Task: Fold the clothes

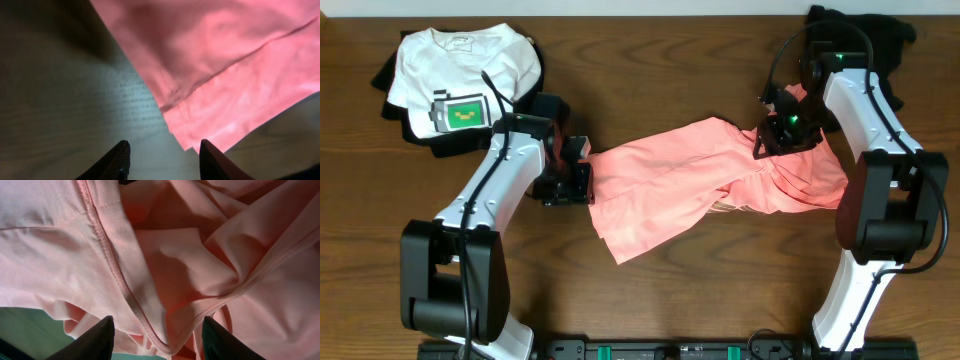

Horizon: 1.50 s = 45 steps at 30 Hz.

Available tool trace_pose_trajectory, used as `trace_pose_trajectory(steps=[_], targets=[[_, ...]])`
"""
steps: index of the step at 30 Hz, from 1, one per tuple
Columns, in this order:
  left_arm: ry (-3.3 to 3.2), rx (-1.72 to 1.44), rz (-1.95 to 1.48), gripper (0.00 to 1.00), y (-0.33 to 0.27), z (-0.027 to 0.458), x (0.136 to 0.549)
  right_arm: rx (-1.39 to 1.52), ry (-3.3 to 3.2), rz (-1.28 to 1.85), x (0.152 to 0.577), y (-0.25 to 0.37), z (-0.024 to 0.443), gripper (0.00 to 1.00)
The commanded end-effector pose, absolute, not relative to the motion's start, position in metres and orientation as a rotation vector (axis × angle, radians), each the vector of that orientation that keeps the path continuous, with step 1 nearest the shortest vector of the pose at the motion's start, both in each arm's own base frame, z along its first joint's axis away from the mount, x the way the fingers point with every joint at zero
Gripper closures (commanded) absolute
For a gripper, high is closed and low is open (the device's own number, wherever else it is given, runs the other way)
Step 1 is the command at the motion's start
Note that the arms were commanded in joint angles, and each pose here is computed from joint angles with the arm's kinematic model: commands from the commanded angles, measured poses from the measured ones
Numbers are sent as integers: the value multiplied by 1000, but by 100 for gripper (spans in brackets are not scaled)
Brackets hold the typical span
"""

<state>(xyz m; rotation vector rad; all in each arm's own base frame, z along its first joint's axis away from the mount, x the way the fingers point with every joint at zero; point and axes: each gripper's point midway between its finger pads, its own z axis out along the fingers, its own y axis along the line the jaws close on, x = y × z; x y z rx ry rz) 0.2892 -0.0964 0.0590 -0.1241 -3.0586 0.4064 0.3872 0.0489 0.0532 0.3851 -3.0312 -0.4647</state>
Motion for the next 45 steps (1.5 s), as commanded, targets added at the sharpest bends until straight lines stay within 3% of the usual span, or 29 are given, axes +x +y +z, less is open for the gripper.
trace_pose_trajectory(steps=[1, 6, 11, 20, 31, 45], targets=[[-3090, -149, 432, 54, -98, 63, 294, 381, -3101, -455, 401, 46, 74, 43], [-3114, -148, 448, 55, -100, 64, 300, 413, -3177, -521, 420, 54, 108, 39], [-3058, -152, 692, 55, -126, 74, 298, 459, -3189, -605, 423, 68, 133, 38], [-3035, -64, 753, 55, -125, 71, 297, 574, -3142, -609, 413, 98, 135, 35], [-2935, 207, 953, 54, -114, 36, 280, 601, -3129, -611, 410, 106, 135, 31], [-2985, 243, 1007, 53, -114, 5, 276, 605, -3112, -635, 406, 111, 135, 30]])
